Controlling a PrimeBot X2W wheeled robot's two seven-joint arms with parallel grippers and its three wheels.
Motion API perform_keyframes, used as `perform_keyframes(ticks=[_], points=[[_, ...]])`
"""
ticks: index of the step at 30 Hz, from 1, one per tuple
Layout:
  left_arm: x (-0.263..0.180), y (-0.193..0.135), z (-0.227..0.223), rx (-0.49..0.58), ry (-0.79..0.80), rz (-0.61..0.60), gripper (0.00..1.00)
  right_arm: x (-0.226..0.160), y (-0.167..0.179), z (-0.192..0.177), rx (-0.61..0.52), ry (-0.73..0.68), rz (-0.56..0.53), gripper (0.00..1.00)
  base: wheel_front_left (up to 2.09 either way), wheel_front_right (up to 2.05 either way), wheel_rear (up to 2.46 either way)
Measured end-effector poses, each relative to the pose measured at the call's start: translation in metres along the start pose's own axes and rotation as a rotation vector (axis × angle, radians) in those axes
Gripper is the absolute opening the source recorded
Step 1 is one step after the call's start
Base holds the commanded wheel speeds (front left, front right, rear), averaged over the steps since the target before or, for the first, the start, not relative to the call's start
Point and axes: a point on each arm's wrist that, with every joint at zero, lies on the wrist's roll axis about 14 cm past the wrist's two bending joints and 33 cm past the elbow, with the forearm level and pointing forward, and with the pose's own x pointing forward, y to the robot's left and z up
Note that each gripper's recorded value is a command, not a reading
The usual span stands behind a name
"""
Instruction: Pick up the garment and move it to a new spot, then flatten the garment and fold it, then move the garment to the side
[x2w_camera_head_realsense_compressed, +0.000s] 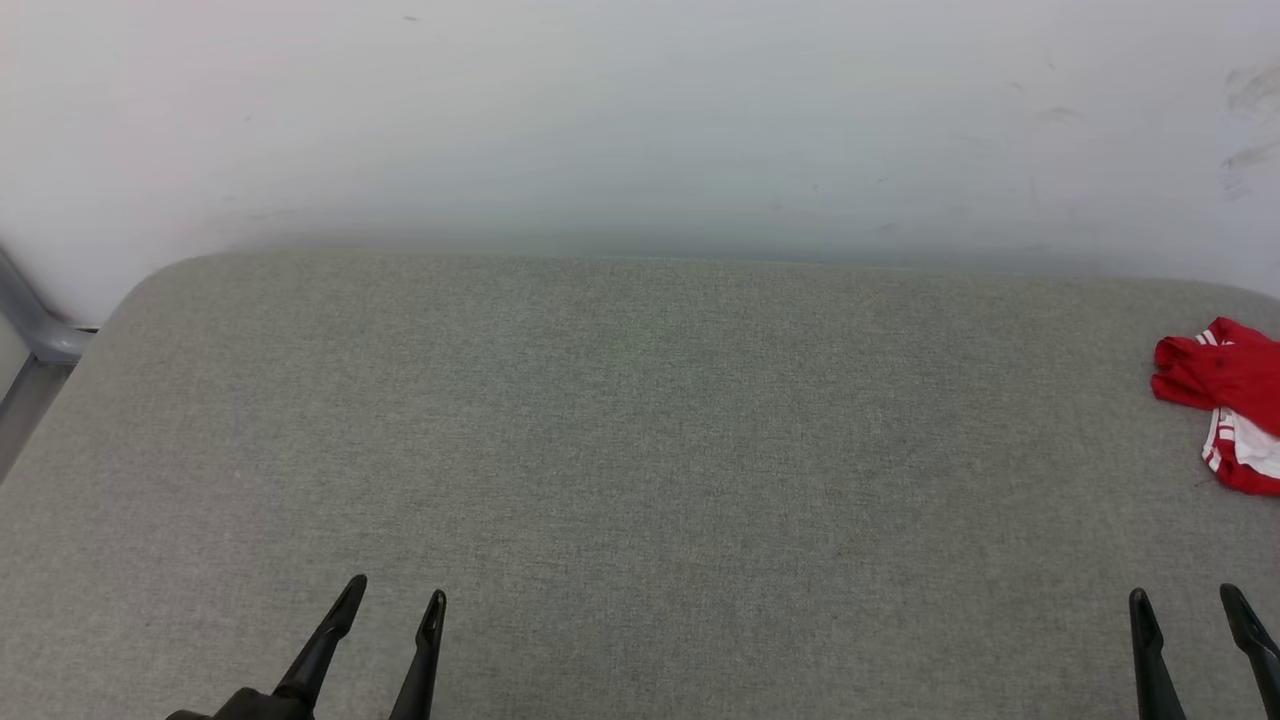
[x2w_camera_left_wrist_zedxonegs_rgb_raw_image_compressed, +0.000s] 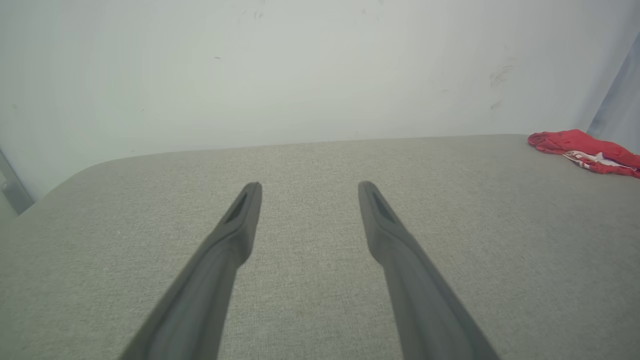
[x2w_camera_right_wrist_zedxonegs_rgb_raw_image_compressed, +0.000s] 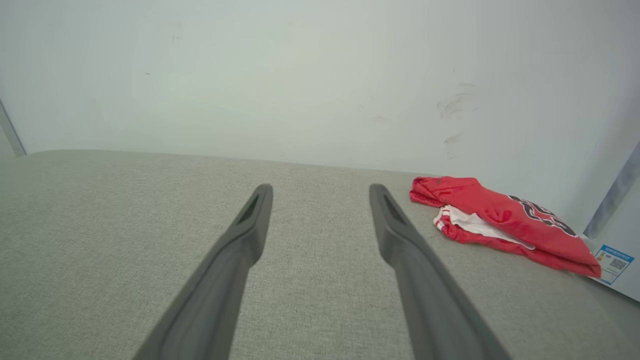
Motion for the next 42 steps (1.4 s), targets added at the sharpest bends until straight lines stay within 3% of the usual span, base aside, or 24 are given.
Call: perform_keyframes(ticks=[17,18,23,42], points=[[-0.002,0.001,-0.008,-0.019,0.024,0.009,1.00,0.005,0.000,-0.001,-0.003,0.000,0.005,1.00,0.00,0.00,0.00],[-0.003,0.001,-0.012,0.001,0.041,0.002,0.00,0.005,0.000,-0.002,-0.002,0.002,0.005,0.00,0.00,0.00,0.00],[-0.007,-0.001,-0.028,-0.021,0.092,0.010,0.00,-0.001,0.003,-0.018,0.025,0.056,-0.002,0.00,0.00,0.00,0.00],[0.007,0.016,-0.034,-0.367,0.099,0.128,0.00,0.013,-0.001,-0.030,0.403,0.083,-0.084,0.00,0.00,0.00,0.00]])
